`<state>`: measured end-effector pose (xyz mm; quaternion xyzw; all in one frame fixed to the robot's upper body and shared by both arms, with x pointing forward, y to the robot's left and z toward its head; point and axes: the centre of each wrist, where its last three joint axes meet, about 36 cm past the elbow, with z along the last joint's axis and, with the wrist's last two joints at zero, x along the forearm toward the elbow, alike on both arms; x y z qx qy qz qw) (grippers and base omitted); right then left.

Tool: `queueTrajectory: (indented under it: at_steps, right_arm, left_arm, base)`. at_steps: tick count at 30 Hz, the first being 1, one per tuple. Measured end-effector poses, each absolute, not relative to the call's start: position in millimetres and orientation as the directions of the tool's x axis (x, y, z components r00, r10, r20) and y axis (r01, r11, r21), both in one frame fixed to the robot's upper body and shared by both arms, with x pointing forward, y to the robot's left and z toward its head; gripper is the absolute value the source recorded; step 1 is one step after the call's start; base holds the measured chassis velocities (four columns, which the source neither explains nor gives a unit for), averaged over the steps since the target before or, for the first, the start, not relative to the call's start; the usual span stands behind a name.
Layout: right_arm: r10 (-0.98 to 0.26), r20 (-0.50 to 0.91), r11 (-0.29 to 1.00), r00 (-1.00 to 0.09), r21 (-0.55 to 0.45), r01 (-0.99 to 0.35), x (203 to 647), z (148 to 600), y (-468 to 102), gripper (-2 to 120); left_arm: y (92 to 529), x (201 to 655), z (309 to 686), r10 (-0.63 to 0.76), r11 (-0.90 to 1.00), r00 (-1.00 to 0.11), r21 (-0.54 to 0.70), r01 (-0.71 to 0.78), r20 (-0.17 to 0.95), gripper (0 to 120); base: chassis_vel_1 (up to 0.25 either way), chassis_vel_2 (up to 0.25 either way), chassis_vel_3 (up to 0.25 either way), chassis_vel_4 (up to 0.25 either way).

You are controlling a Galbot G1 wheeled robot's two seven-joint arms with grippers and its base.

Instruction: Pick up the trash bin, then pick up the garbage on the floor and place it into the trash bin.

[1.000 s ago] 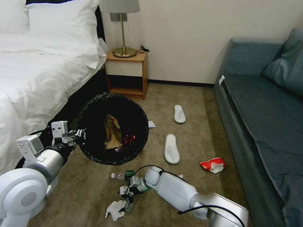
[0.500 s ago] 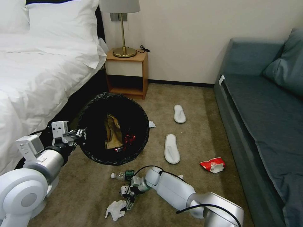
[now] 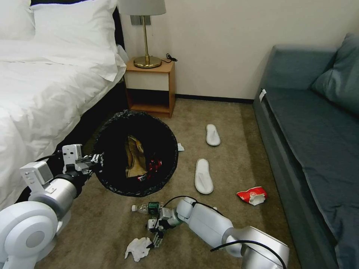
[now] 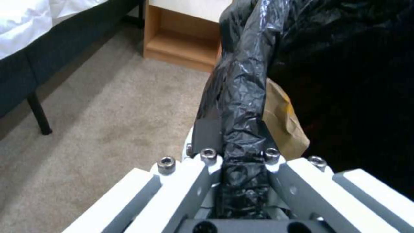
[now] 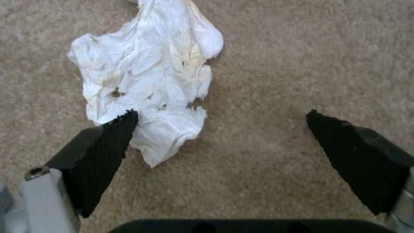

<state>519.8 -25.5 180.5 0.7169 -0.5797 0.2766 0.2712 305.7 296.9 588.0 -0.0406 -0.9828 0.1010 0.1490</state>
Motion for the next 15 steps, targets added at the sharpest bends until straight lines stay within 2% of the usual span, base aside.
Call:
queueTrajectory:
  at_steps: [15]
  right_arm:
    - [-0.672, 0.722, -0.169, 0.163, 0.064, -0.983, 534.5, 187.3, -32.4, 100]
  left_arm:
    - [297.1, 304.9, 589.2, 0.112, 0.977, -0.952, -0.206, 0.054, 0.283, 2]
  base:
    - [0.0, 0.0, 0.0, 0.0]
